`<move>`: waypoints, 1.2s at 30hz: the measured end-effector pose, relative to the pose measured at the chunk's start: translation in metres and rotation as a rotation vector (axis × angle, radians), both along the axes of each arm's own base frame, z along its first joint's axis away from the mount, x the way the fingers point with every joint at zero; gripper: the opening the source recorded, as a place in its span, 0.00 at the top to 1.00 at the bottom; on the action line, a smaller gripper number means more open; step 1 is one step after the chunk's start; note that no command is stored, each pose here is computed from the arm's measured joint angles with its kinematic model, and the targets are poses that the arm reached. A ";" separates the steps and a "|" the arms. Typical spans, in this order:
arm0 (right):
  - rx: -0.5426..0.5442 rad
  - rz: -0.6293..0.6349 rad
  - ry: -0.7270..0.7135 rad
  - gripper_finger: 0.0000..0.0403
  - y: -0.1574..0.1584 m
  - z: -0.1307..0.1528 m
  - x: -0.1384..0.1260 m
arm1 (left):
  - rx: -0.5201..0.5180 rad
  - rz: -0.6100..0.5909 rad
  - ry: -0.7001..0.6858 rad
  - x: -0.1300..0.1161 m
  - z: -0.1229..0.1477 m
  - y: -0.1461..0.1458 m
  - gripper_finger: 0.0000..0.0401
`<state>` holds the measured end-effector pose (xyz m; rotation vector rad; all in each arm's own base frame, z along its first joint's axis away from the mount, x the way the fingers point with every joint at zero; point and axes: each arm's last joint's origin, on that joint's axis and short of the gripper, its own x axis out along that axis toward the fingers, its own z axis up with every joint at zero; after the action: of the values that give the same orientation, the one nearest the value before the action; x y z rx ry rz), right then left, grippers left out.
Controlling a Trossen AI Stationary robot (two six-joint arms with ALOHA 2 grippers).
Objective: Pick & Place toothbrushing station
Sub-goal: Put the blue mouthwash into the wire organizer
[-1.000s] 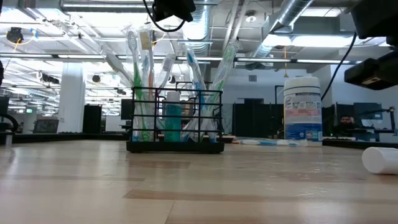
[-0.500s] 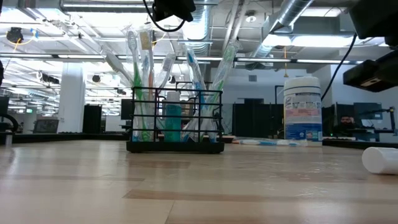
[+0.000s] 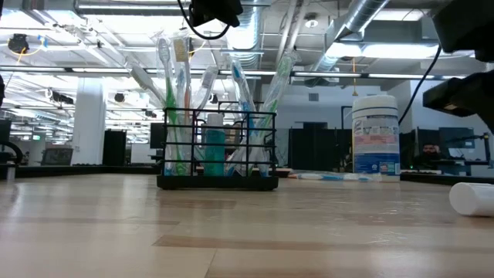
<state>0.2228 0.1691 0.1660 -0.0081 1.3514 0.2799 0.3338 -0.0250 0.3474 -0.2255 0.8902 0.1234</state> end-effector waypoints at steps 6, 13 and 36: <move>-0.025 -0.009 -0.020 0.44 -0.001 0.000 0.001 | 0.000 0.000 0.000 0.000 0.000 0.000 0.73; -0.057 -0.012 0.010 0.44 0.001 -0.013 0.004 | 0.000 0.000 0.000 0.000 0.000 0.000 0.73; -0.142 -0.042 0.091 0.49 -0.001 -0.036 0.007 | 0.000 0.000 0.000 0.000 0.000 0.000 0.73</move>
<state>0.2294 0.1680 0.1297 -0.0868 1.4583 0.1499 0.3338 -0.0250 0.3474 -0.2259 0.8902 0.1235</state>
